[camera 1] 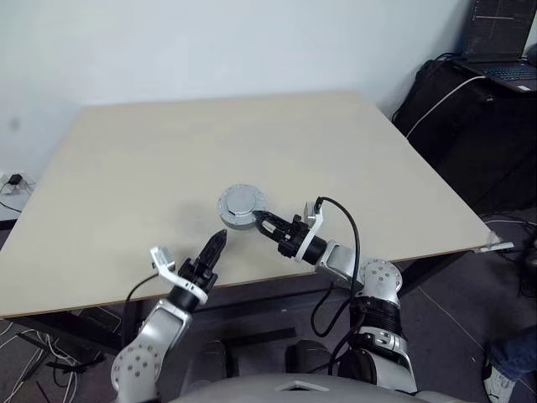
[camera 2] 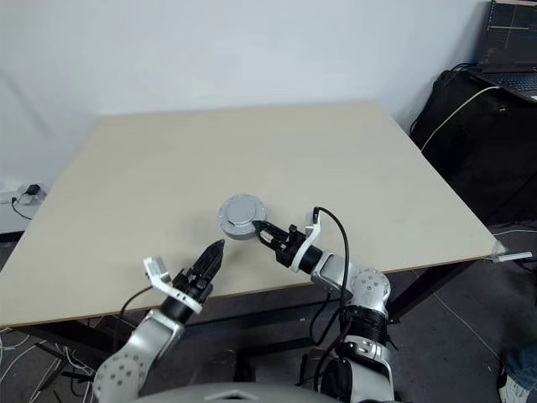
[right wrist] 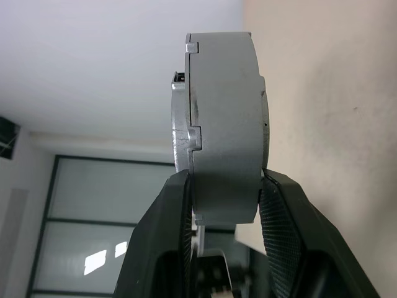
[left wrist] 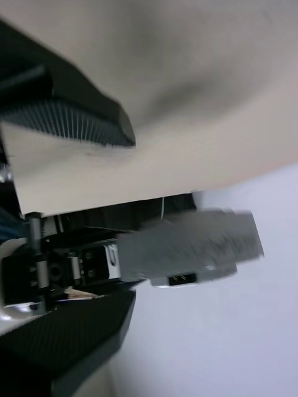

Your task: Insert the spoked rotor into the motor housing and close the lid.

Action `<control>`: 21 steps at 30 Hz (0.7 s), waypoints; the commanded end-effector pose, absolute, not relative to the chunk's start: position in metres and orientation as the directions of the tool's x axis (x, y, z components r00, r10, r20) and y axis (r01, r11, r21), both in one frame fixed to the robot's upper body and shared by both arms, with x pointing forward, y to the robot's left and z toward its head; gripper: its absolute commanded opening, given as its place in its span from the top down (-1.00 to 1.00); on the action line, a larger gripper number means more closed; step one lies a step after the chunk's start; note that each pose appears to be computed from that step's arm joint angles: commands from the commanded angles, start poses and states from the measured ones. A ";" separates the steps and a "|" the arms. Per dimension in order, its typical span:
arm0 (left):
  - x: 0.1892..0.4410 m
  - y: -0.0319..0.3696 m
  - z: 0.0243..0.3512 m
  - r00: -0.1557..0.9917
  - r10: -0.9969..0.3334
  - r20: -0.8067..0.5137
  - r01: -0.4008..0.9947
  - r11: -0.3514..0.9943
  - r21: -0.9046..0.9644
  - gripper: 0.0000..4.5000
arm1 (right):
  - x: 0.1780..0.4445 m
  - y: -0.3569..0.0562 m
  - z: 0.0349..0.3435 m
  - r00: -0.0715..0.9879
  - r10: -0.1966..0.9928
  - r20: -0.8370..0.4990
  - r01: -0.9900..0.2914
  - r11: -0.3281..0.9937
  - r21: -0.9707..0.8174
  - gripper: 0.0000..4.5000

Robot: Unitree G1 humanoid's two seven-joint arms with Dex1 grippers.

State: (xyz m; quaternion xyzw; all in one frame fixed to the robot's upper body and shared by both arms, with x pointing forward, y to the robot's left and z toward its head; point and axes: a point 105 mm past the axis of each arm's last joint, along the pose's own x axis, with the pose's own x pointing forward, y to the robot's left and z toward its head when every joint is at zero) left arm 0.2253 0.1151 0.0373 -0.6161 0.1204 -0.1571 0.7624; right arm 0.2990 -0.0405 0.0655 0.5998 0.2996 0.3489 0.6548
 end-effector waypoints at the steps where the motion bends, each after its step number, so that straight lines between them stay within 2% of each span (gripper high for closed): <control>1: 0.236 0.096 0.067 0.932 -0.314 0.178 0.185 -0.006 -0.983 -0.99 | 0.301 -0.037 0.087 0.554 0.825 0.111 -0.173 -0.016 0.985 0.46; 12: 0.237 0.083 0.071 0.921 -0.307 0.242 0.185 -0.204 -0.961 -0.99 | 0.285 -0.034 0.088 0.462 0.883 0.080 -0.171 0.000 0.985 0.46; 21: 0.239 0.078 0.070 0.911 -0.331 0.245 0.175 -0.229 -0.958 -0.99 | 0.267 -0.028 0.089 0.383 0.921 0.071 -0.170 -0.005 0.985 0.46</control>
